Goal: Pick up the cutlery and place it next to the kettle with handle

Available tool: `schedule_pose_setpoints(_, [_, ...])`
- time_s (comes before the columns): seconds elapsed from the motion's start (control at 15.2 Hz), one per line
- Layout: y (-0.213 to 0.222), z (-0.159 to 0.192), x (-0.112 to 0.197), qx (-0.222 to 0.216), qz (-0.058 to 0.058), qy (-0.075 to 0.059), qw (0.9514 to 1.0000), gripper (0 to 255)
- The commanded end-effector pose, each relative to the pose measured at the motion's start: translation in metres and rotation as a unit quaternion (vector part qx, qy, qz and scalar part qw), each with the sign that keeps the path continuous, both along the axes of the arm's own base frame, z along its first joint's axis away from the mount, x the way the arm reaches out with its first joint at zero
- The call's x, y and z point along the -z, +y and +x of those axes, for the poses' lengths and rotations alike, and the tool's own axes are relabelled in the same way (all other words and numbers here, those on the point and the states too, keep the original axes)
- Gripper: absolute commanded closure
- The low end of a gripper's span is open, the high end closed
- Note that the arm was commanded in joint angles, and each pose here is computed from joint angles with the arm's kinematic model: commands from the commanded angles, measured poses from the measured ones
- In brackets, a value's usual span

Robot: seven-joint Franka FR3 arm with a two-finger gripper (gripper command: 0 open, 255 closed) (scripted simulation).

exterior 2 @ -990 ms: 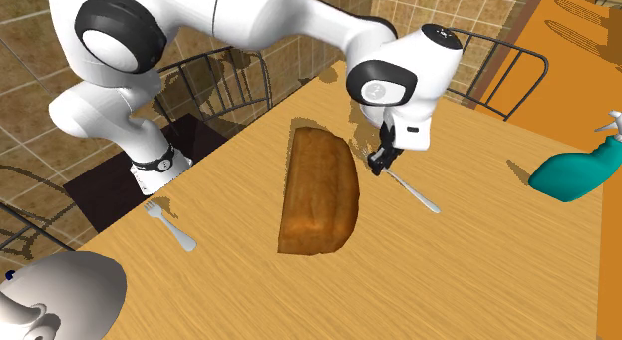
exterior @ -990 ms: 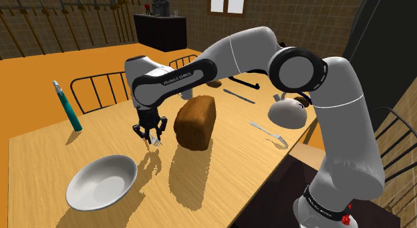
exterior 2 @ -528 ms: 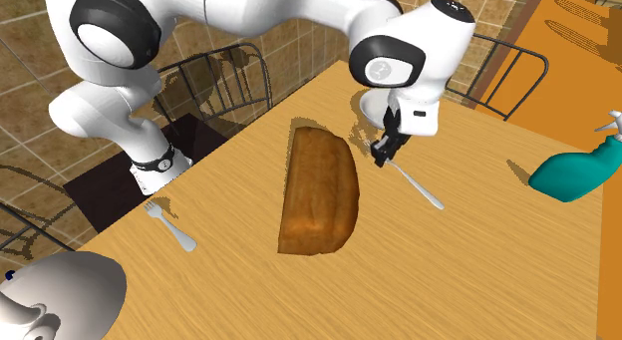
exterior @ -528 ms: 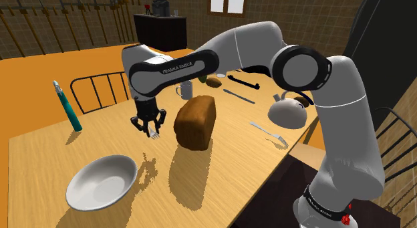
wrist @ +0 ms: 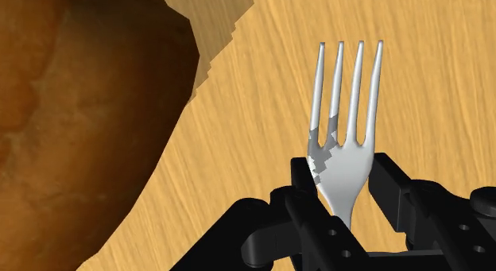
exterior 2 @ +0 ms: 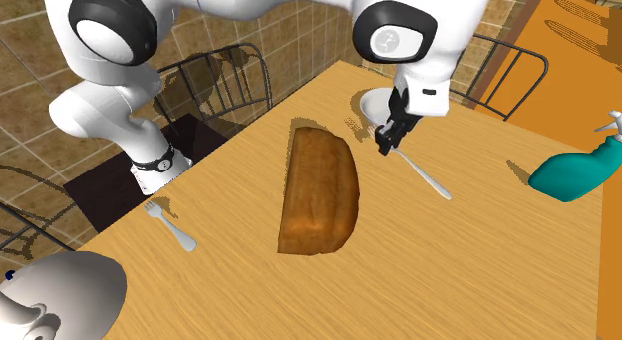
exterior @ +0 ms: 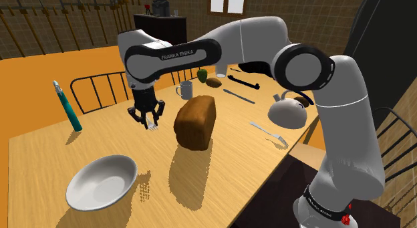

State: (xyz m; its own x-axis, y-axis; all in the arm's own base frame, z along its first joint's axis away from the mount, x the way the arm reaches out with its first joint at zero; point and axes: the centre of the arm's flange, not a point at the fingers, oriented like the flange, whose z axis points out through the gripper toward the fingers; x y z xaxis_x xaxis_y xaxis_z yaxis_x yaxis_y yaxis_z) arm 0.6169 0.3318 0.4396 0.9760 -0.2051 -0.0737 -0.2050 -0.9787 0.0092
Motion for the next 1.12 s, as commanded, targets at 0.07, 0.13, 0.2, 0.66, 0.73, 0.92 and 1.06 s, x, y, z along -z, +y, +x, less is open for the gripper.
schedule_pose_setpoints(0.07, [-0.001, 0.0, -0.015, 0.0, 0.0, 0.0, 1.0, 255])
schedule_pose_setpoints(0.13, [-0.001, 0.0, -0.021, 0.0, 0.0, 0.0, 1.0, 255])
schedule_pose_setpoints(0.2, [-0.001, 0.0, -0.026, 0.0, 0.0, 0.0, 1.0, 255])
schedule_pose_setpoints(0.66, [-0.001, 0.0, -0.063, 0.0, 0.0, 0.0, 1.0, 255])
schedule_pose_setpoints(0.73, [-0.001, 0.0, -0.068, 0.0, 0.0, 0.0, 1.0, 255])
schedule_pose_setpoints(0.92, [-0.001, 0.0, -0.084, 0.0, 0.0, 0.0, 1.0, 255])
schedule_pose_setpoints(1.06, [-0.001, 0.0, -0.095, 0.0, 0.0, 0.0, 1.0, 255])
